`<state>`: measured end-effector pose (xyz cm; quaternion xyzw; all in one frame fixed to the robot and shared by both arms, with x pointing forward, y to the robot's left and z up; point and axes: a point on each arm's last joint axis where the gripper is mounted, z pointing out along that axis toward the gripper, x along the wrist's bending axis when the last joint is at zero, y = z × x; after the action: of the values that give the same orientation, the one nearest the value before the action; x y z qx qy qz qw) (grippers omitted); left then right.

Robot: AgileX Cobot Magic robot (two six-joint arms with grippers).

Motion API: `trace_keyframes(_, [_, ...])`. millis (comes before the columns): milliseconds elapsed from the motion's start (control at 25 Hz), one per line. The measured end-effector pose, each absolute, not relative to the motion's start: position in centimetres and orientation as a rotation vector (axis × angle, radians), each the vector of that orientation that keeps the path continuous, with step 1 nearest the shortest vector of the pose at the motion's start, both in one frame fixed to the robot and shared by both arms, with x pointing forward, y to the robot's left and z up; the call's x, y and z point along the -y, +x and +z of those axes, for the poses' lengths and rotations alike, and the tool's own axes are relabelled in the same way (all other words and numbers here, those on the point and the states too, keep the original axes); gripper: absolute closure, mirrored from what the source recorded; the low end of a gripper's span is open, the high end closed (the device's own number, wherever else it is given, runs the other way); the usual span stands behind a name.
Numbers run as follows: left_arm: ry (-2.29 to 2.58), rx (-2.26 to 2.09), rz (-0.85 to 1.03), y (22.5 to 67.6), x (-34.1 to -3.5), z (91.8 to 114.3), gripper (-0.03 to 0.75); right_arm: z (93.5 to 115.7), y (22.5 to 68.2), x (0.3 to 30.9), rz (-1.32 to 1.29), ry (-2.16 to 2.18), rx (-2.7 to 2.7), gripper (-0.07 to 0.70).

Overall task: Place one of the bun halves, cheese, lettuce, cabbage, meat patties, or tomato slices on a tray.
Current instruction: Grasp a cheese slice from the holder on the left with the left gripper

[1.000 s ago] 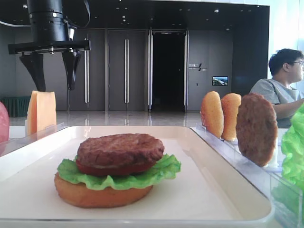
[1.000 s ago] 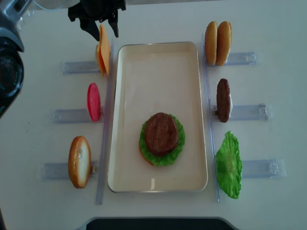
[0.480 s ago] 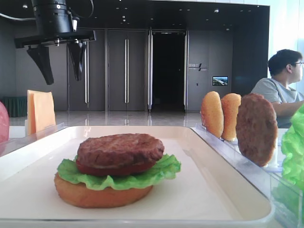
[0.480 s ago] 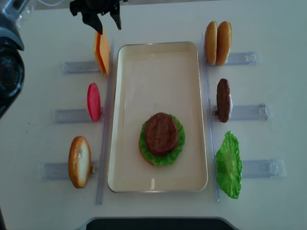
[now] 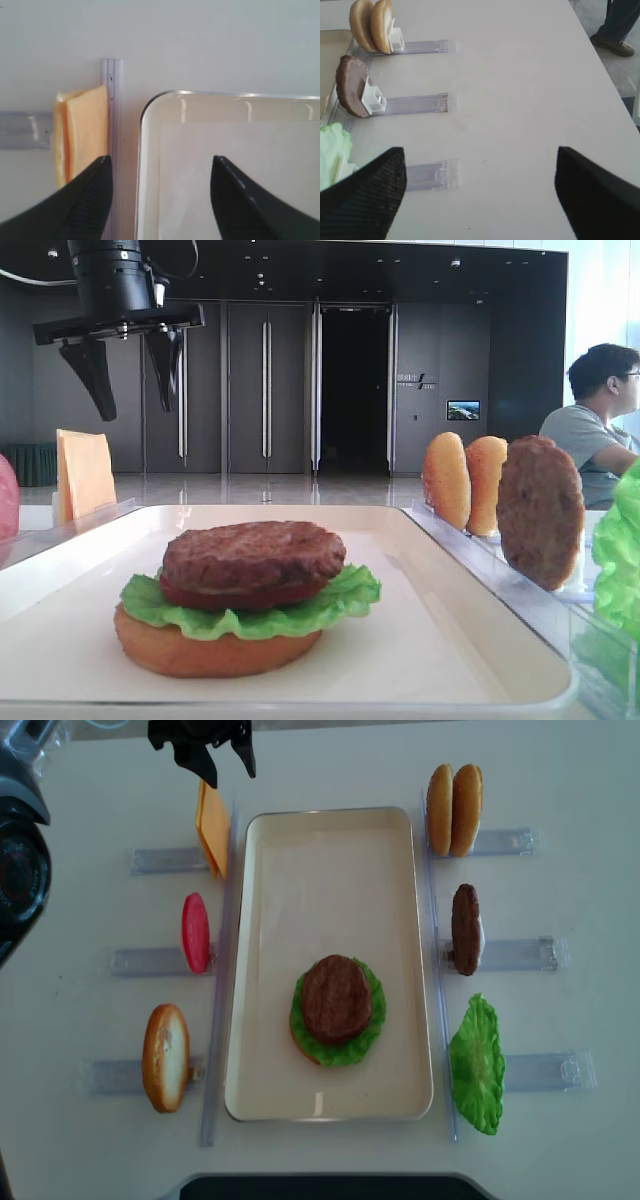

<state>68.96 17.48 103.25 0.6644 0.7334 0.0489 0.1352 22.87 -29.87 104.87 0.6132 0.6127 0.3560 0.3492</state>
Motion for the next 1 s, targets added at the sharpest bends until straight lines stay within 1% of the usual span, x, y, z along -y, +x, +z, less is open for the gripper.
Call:
trace_keyframes(360, [1.940, -2.125, 0.174, 69.0, -17.7, 103.2, 0.244, 104.9, 22.9, 29.9, 0.923, 1.589, -1.588, 0.055])
trace_keyframes(720, [1.944, -2.139, 0.227, 69.2, -18.5, 103.3, 0.244, 104.9, 22.9, 29.9, 0.923, 1.589, -1.588, 0.055])
trace_keyframes(880, [1.932, -2.144, 0.209, 69.2, -19.0, 103.4, 0.244, 104.9, 22.9, 29.9, 0.923, 1.589, -1.588, 0.055])
trace_keyframes(1000, [1.939, -2.159, 0.198, 69.1, -19.2, 102.9, 0.244, 104.9, 22.9, 29.9, 0.923, 1.589, -1.588, 0.055])
